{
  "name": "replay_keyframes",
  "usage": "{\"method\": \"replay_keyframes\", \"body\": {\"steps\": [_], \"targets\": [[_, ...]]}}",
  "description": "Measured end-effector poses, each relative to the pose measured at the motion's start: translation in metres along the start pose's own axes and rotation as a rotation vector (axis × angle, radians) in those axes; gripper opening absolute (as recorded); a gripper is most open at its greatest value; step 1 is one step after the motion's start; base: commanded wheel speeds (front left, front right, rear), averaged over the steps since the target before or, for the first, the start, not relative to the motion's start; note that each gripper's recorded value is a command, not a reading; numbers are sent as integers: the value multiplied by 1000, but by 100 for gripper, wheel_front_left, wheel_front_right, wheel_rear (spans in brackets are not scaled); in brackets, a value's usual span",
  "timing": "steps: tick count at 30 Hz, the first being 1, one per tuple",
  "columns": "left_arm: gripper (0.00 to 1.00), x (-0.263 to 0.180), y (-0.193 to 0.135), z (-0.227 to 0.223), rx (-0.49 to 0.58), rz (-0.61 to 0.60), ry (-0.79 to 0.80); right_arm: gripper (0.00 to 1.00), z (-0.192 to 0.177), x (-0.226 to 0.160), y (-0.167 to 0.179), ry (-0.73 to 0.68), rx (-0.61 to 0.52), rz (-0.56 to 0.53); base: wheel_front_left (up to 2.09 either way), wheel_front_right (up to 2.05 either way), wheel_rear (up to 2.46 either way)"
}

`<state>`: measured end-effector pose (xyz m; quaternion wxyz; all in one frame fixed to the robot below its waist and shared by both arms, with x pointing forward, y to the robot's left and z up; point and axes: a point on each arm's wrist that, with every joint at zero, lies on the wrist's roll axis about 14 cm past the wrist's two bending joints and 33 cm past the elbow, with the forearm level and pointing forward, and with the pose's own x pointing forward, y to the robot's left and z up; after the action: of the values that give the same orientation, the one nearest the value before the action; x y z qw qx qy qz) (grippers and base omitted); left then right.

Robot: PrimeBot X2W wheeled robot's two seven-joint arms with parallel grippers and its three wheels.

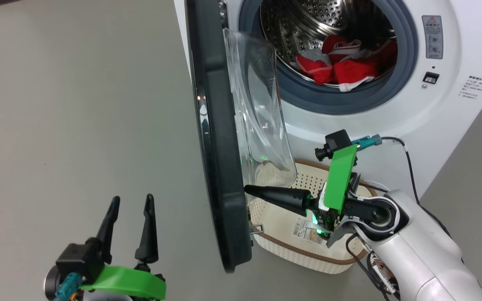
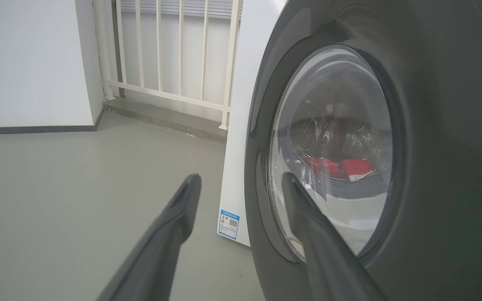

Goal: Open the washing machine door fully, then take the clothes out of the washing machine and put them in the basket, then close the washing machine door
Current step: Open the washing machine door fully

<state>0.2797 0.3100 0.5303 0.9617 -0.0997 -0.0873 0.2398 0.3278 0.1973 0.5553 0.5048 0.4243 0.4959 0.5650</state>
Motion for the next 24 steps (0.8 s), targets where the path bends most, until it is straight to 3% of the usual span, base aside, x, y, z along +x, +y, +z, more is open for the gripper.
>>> {"method": "replay_keyframes", "body": {"steps": [3, 4, 5, 6, 11, 18, 24], "targets": [[100, -1, 0, 0, -2, -4, -2, 4, 3, -2, 0, -44, -2, -7, 0, 0, 0], [100, -1, -1, 0, -3, -5, -2, 35, 7, -3, 1, -69, -12, -7, 0, 0, 0], [100, -1, -1, 0, -4, -6, -2, 74, 13, -4, 4, -101, -23, -5, 0, 0, 0], [100, -1, -1, 0, -4, -6, -2, 100, 13, -4, 4, -101, -23, -5, 0, 0, 0], [100, -1, -1, 0, -4, -6, -1, 100, 31, -20, 2, -227, -178, -70, 0, 0, 0], [100, 0, -4, -4, 9, -21, 11, 100, 59, -59, -18, -428, -511, -256, 0, 0, 0], [100, -2, -2, -9, 17, -16, 26, 100, 76, -86, -27, -577, -733, -343, 0, 0, 0]]}}
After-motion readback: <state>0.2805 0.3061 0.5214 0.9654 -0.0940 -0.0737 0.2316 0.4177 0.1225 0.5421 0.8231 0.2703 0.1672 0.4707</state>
